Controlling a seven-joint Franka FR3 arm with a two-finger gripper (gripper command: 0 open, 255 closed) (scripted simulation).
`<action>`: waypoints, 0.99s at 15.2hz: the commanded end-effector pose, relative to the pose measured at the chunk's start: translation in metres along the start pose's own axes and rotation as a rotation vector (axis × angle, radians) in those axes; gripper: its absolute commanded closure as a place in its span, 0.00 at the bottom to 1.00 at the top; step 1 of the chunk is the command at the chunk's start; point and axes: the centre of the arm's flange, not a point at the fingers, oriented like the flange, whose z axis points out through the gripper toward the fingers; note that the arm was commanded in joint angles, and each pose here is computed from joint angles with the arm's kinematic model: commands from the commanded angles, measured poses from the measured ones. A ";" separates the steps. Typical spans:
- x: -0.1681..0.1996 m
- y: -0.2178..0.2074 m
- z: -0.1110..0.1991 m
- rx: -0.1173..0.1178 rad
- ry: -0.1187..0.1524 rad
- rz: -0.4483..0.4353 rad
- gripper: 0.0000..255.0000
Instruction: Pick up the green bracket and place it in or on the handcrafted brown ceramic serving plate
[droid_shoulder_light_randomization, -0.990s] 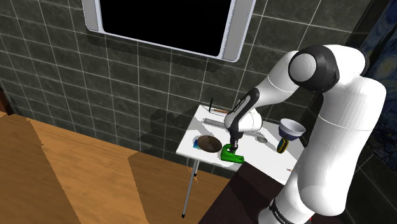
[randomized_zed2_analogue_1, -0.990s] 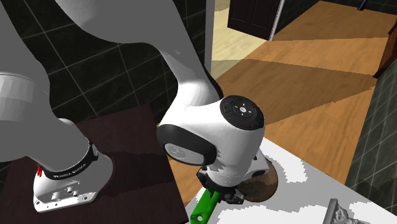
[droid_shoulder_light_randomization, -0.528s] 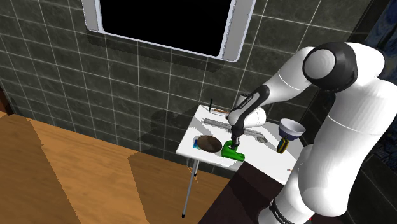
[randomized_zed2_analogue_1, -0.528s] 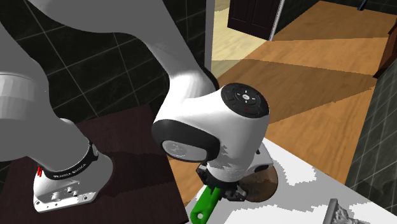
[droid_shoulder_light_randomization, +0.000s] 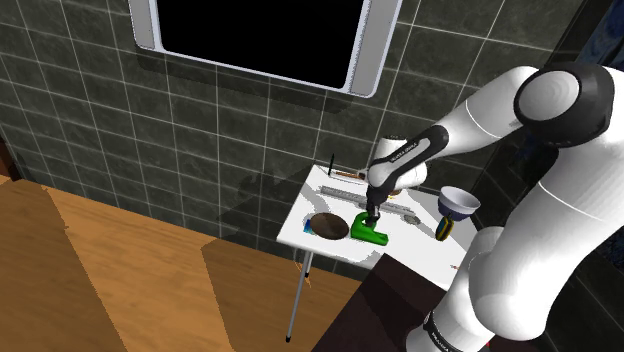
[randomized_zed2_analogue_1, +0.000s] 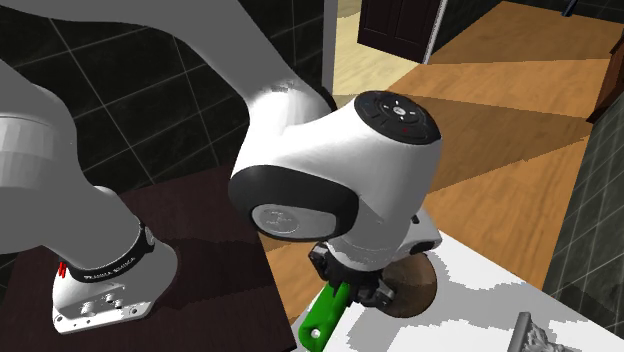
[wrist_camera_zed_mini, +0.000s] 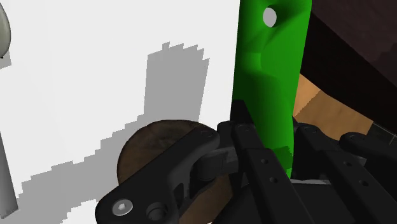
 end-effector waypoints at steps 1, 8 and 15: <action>-0.001 -0.001 -0.010 0.000 -0.001 0.000 1.00; 0.034 0.017 -0.036 0.000 -0.001 0.000 1.00; 0.116 0.057 -0.048 0.000 -0.001 0.000 1.00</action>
